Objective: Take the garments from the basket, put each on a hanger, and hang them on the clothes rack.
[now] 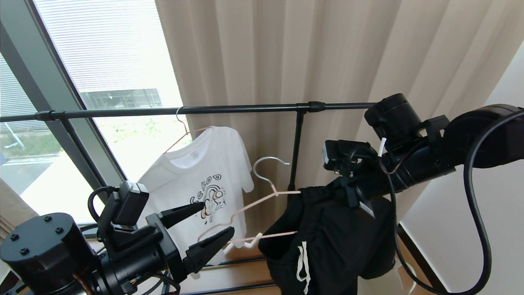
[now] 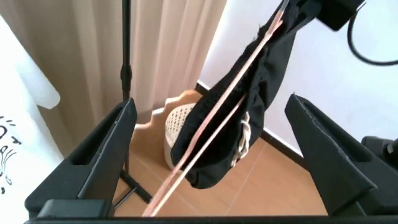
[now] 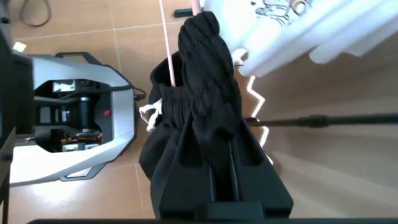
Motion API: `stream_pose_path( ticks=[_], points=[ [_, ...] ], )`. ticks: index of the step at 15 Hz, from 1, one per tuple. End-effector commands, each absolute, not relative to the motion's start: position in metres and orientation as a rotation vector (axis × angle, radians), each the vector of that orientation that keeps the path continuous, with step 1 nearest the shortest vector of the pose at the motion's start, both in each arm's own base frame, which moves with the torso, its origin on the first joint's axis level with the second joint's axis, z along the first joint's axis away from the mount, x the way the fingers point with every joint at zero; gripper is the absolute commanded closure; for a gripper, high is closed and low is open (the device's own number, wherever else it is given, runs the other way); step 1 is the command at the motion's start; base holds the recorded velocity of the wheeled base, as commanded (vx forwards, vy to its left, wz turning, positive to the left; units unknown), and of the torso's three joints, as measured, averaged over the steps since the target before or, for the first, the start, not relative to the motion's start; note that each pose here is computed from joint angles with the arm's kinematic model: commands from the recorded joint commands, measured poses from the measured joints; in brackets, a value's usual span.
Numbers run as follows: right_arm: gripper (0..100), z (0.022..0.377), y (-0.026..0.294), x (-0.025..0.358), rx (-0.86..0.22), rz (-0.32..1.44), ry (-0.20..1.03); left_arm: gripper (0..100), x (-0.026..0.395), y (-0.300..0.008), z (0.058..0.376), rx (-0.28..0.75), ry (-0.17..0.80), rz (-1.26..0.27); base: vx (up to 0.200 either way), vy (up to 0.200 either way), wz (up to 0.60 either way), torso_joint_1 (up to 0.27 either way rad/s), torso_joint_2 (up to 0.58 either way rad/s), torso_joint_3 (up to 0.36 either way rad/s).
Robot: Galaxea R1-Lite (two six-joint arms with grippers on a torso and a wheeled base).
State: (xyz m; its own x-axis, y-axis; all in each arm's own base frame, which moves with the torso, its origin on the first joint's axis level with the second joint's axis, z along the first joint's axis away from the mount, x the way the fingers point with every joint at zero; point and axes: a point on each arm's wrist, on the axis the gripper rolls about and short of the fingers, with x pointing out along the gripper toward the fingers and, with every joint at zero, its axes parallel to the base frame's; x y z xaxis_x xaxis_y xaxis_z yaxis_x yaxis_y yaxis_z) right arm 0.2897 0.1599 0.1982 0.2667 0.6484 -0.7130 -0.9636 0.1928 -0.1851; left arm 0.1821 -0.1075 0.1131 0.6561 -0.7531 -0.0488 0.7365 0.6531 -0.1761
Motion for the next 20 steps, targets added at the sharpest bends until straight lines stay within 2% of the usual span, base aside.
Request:
stream_pose_path(
  ticks=[1,3,5,8,10,14,17,20],
  points=[
    [100,0.207,0.166,0.278,-0.674,1.145,0.534,0,0.190,-0.109,0.101,-0.143,0.177,-0.831,0.000,0.000,0.00,0.000,0.00,0.000],
    [100,0.204,0.166,0.268,-0.653,1.060,0.497,0,0.200,-0.116,0.074,-0.133,0.299,-0.808,0.000,0.000,0.00,0.000,0.00,0.000],
    [100,0.199,0.161,0.259,-0.648,1.011,0.430,0,0.201,-0.121,0.060,-0.122,0.356,-0.797,0.000,0.000,0.00,0.000,0.00,0.000],
    [100,0.186,0.151,0.245,-0.582,0.914,0.347,0,0.209,-0.138,0.030,-0.086,0.451,-0.733,0.000,0.000,0.00,0.000,0.00,0.000],
    [100,0.183,0.153,0.239,-0.560,0.870,0.316,0,0.218,-0.145,0.018,-0.095,0.475,-0.679,0.000,0.000,0.00,0.000,0.00,0.000],
    [100,0.187,0.150,0.232,-0.532,0.859,0.280,0,0.231,-0.151,0.018,-0.177,0.457,-0.617,0.000,0.000,0.00,0.000,0.00,0.000],
    [100,0.188,0.154,0.224,-0.498,0.921,0.275,0,0.242,-0.154,0.019,-0.243,0.433,-0.559,0.000,0.000,0.00,0.000,0.00,0.000],
    [100,0.188,0.153,0.219,-0.480,0.981,0.263,0,0.244,-0.154,0.019,-0.252,0.430,-0.554,0.000,0.000,0.00,0.000,0.00,0.000]
  ],
)
